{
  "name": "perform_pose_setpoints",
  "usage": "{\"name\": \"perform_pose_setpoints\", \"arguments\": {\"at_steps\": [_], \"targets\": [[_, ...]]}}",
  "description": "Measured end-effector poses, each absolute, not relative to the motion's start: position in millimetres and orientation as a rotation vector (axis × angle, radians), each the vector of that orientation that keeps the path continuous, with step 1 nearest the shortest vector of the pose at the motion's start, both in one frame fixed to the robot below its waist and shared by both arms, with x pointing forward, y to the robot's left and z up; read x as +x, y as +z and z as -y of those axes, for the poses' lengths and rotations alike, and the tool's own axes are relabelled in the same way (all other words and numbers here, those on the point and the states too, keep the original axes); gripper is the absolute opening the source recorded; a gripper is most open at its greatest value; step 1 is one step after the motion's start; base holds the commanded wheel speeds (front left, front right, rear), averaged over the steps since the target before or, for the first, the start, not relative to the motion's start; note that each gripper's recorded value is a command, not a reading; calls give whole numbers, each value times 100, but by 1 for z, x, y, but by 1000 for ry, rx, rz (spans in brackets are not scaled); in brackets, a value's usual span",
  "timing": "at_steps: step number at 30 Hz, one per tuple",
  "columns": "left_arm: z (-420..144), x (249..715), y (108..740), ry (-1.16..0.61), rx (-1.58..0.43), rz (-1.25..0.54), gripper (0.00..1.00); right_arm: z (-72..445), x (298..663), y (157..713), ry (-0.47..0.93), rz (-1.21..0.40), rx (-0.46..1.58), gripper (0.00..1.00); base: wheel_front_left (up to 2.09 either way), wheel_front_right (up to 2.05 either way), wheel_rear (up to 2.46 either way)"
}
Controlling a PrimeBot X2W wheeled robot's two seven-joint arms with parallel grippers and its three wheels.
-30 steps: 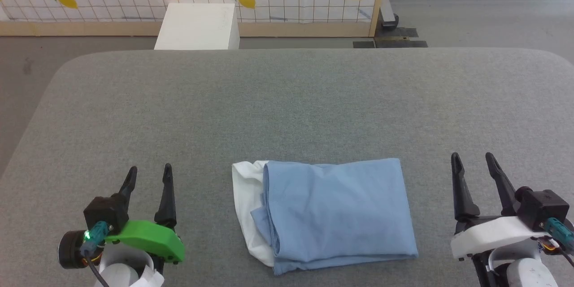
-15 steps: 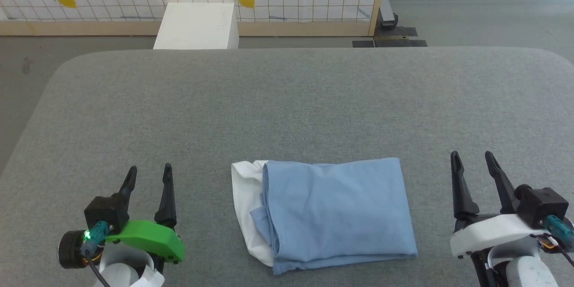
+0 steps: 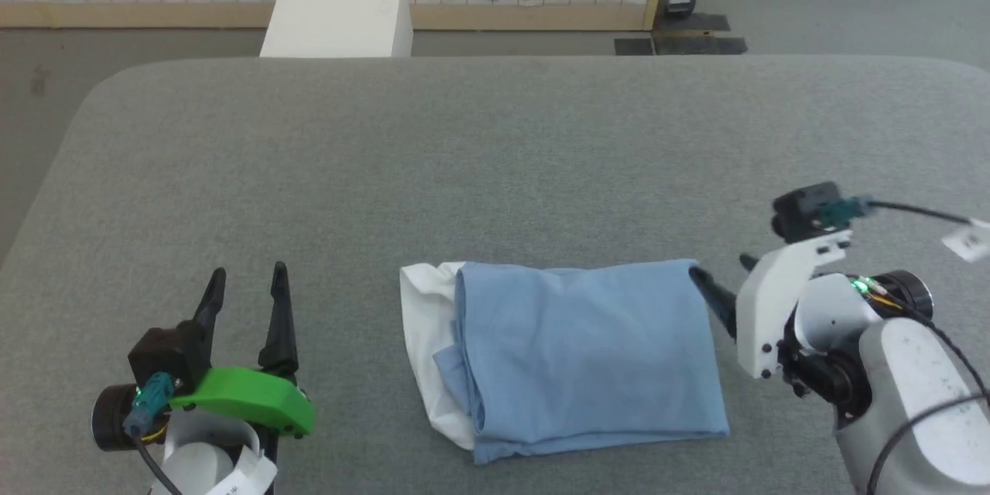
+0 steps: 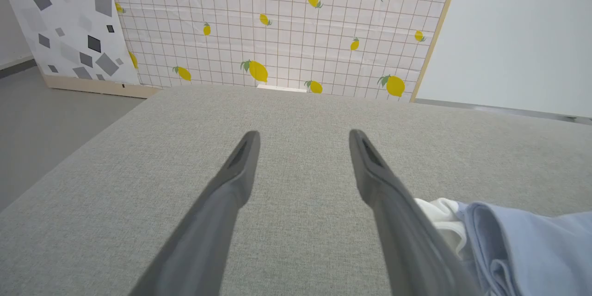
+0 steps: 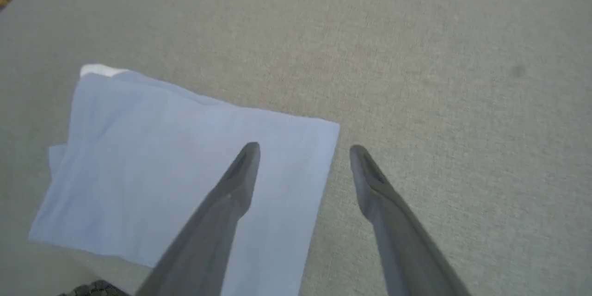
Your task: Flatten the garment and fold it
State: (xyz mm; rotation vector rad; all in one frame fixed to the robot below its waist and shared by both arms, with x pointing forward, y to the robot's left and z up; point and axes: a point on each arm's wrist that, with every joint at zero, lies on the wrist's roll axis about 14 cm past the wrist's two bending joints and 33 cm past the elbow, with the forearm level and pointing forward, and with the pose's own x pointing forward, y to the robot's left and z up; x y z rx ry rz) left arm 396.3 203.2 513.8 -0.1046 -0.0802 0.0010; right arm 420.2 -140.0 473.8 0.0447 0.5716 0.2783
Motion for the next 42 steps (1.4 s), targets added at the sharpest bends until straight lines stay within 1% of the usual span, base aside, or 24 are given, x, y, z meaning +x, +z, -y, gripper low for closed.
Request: {"name": "perform_pose_setpoints", "arguments": {"at_steps": [3,7,15,22,23,24,25,34,39,42], "targets": [[-207,397,513,11,-104,79,100,141,413,448,301,-755,-36,100,0,0,0],[-214,399,509,30,-102,68,100,140,404,418,314,-919,-98,100,0,0,0],[-229,401,494,71,-93,25,100,122,392,377,368,-1071,-110,100,0,0,0],[-236,405,487,91,-93,13,100,115,394,365,387,-1106,-104,100,0,0,0],[-235,405,487,90,-93,11,100,115,394,364,388,-1106,-101,29,0,0,0],[-235,406,487,88,-93,11,100,115,395,365,387,-1099,-94,13,0,0,0],[-235,406,487,86,-93,11,100,115,396,366,387,-1094,-89,0,0,0,0],[-229,407,492,69,-102,26,100,115,403,382,390,-1004,-84,0,0,0,0],[-221,405,501,39,-108,51,100,120,411,413,410,-926,-160,0,0,0,0],[-213,405,504,19,-114,60,100,133,416,434,401,-893,-214,0,0,0,0]]}}
